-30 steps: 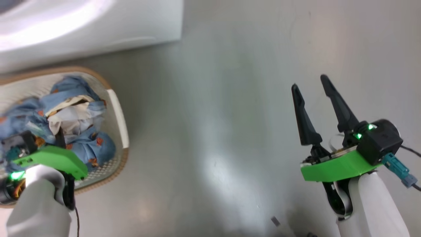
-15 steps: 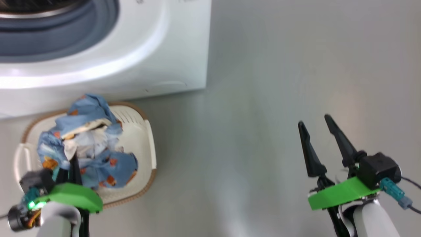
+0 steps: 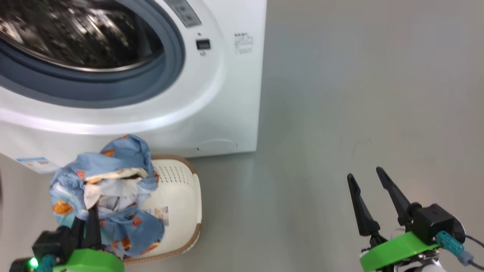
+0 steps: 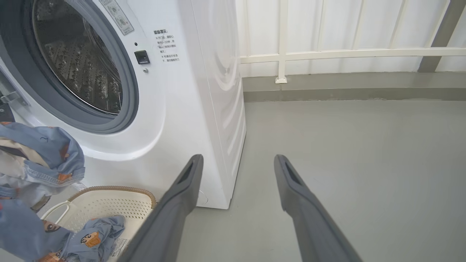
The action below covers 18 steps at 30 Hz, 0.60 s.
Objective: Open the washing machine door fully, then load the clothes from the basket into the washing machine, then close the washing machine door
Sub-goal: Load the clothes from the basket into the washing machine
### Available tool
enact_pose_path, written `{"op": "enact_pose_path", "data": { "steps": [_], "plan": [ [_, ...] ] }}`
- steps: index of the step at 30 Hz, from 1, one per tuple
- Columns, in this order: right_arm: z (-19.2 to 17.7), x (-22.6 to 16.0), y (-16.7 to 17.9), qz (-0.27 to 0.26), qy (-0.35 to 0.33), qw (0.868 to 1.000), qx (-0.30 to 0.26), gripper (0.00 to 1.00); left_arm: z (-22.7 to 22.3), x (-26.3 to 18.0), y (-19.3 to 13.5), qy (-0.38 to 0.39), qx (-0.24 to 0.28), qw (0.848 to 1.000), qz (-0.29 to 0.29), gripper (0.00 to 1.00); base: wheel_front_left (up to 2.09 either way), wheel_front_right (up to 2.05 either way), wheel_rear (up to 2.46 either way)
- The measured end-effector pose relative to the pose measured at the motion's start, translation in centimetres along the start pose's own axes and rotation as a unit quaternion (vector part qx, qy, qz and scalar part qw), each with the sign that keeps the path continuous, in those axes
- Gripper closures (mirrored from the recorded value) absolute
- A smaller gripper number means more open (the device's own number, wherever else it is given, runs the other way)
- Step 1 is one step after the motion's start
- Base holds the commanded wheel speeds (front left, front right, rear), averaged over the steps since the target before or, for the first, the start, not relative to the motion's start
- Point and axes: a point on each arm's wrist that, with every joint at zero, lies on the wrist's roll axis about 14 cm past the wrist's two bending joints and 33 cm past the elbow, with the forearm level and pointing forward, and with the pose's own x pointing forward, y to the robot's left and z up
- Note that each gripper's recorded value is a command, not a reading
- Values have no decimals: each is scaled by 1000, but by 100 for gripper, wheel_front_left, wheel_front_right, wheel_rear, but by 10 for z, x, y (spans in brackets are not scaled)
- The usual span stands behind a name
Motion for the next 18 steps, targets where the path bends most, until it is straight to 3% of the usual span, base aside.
{"op": "enact_pose_path", "data": {
  "steps": [18],
  "plan": [
    [42,-30,17,18,-44,999,-8,0,57,-56,-5,-73,13,997,-7,100,0,0,0]
  ]
}}
